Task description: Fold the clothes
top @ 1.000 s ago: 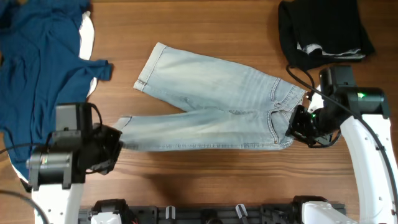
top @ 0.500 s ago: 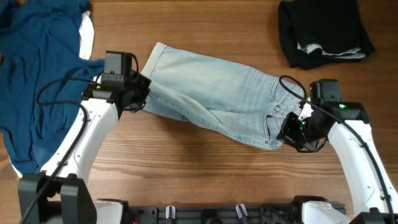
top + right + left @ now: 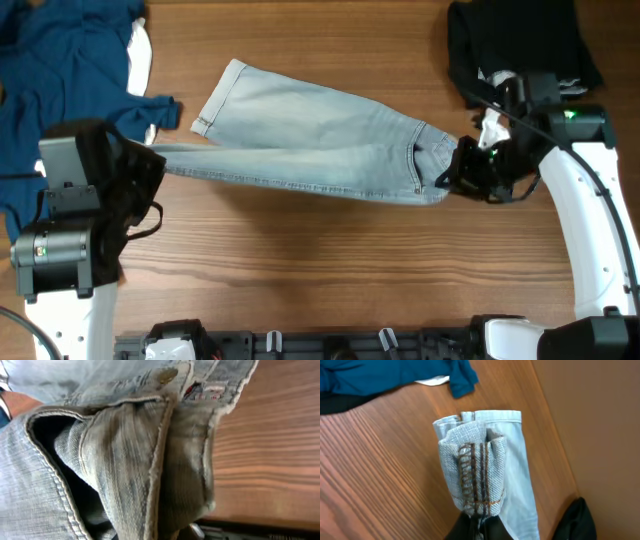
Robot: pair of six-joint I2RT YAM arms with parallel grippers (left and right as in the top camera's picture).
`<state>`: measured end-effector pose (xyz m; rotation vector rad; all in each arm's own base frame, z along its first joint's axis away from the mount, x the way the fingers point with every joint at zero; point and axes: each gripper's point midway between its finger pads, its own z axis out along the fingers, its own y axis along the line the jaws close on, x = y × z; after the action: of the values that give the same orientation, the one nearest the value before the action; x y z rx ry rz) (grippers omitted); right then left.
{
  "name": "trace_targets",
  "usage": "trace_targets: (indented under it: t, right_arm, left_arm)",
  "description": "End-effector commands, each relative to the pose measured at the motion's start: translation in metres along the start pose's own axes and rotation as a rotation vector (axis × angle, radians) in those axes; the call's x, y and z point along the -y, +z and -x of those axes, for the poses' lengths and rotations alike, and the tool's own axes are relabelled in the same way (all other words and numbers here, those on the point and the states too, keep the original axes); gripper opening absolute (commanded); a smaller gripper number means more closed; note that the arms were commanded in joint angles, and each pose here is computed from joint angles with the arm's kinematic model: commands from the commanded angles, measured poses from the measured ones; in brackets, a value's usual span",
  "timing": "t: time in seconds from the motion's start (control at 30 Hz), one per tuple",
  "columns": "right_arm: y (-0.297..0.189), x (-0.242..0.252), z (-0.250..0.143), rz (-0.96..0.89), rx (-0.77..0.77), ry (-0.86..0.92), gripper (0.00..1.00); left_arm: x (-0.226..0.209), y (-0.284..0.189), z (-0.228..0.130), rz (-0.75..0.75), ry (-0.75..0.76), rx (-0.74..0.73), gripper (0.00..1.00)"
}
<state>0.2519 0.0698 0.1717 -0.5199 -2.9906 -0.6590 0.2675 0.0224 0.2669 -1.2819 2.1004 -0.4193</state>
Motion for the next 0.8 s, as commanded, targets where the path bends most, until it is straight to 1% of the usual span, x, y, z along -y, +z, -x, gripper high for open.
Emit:
trace_targets:
  t: [0.0, 0.07, 0.2, 0.3, 0.4, 0.5, 0.6, 0.67, 0.7, 0.73, 0.77]
  right_arm:
    - [-0.015, 0.03, -0.01, -0.134, 0.052, 0.123, 0.04]
    - [-0.008, 0.043, -0.028, -0.172, 0.015, 0.213, 0.04]
    - [0.024, 0.076, -0.068, -0.245, -0.07, 0.388, 0.04]
    - [0.041, 0.085, -0.072, -0.253, -0.076, 0.437, 0.04]
    - [0.045, 0.084, -0.049, -0.229, 0.014, 0.427, 0.04]
    - [0.042, 0.094, -0.024, -0.22, 0.099, 0.449, 0.04]
    - [0.041, 0.108, 0.011, -0.181, 0.183, 0.46, 0.04]
    - [0.04, 0.111, 0.044, -0.144, 0.275, 0.406, 0.04]
    - [0.041, 0.107, 0.058, -0.116, 0.306, 0.367, 0.04]
    - [0.042, 0.102, 0.073, -0.088, 0.342, 0.323, 0.04]
    - [0.044, 0.101, 0.087, -0.076, 0.376, 0.311, 0.08]
  left_arm:
    - [-0.012, 0.02, 0.023, 0.121, 0.001, 0.062, 0.04]
    - [-0.013, 0.051, 0.009, 0.188, 0.031, -0.021, 0.04]
    - [-0.009, 0.113, -0.03, 0.294, 0.128, -0.161, 0.04]
    - [0.001, 0.14, -0.043, 0.287, 0.162, -0.181, 0.04]
    - [0.032, 0.174, -0.064, 0.2, 0.216, -0.18, 0.04]
    - [0.051, 0.197, -0.083, 0.142, 0.253, -0.183, 0.04]
    - [0.066, 0.227, -0.097, 0.093, 0.27, -0.177, 0.04]
    - [0.074, 0.242, -0.099, 0.061, 0.268, -0.163, 0.06]
    - [0.078, 0.248, -0.099, 0.041, 0.262, -0.154, 0.1]
    - [0.086, 0.254, -0.098, 0.011, 0.259, -0.141, 0.27]
    - [0.096, 0.258, -0.099, -0.027, 0.259, -0.127, 0.62]
